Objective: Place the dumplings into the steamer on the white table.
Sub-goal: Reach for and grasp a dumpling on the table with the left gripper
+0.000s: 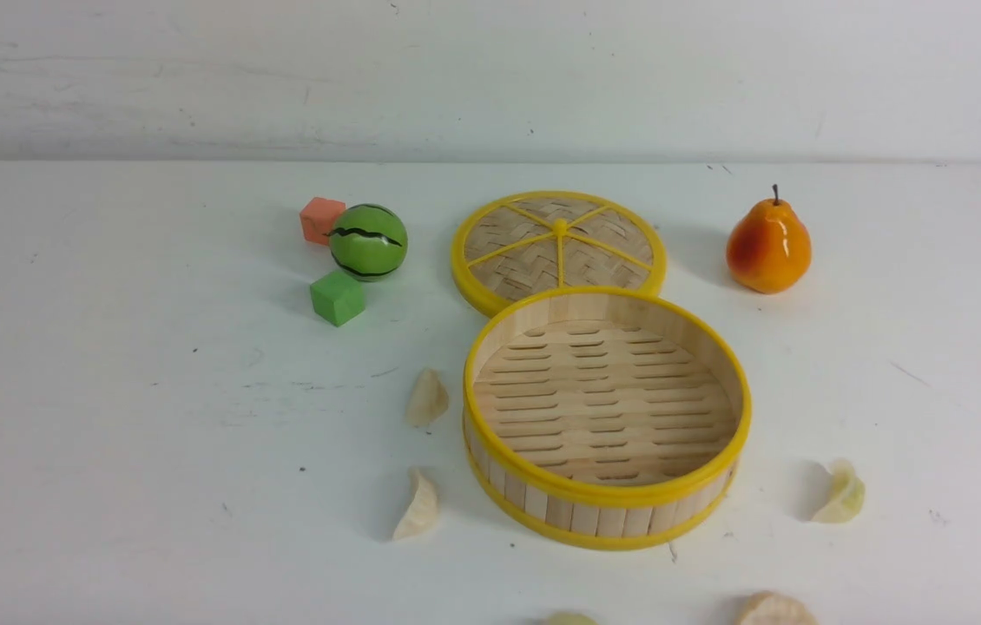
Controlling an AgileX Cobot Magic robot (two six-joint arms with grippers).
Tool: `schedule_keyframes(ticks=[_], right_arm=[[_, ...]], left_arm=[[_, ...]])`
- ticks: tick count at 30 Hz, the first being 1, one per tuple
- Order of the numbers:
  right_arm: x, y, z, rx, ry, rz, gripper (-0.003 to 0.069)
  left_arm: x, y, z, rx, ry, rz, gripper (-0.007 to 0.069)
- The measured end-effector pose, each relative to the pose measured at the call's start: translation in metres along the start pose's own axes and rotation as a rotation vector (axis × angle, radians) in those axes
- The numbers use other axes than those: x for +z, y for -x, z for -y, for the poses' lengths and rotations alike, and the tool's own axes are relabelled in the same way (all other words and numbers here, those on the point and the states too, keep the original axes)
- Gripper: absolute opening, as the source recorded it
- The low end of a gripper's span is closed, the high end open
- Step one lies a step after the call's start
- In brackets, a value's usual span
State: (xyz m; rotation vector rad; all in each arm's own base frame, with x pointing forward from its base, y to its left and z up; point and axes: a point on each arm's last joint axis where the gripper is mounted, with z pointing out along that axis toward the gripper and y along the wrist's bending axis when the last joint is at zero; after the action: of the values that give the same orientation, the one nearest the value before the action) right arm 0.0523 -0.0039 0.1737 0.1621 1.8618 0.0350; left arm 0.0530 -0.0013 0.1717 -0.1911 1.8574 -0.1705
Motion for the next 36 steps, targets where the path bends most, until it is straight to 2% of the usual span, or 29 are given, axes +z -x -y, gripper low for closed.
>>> schedule_keyframes(ticks=[19, 34, 36], right_arm=[[0.0, 0.0, -0.0003, 0.007, 0.003, 0.0, 0.024], [0.0, -0.0002, -0.0017, 0.102, 0.019, -0.004, 0.024], [0.0, -0.0003, -0.0025, 0.128, 0.027, -0.005, 0.024]], left_arm=[[0.0, 0.0, 0.0, 0.0, 0.0, 0.0, 0.0237], [0.0, 0.0, 0.0001, -0.002, -0.001, 0.0, 0.0237], [0.0, 0.0011, 0.0022, -0.097, -0.024, 0.011, 0.0237]])
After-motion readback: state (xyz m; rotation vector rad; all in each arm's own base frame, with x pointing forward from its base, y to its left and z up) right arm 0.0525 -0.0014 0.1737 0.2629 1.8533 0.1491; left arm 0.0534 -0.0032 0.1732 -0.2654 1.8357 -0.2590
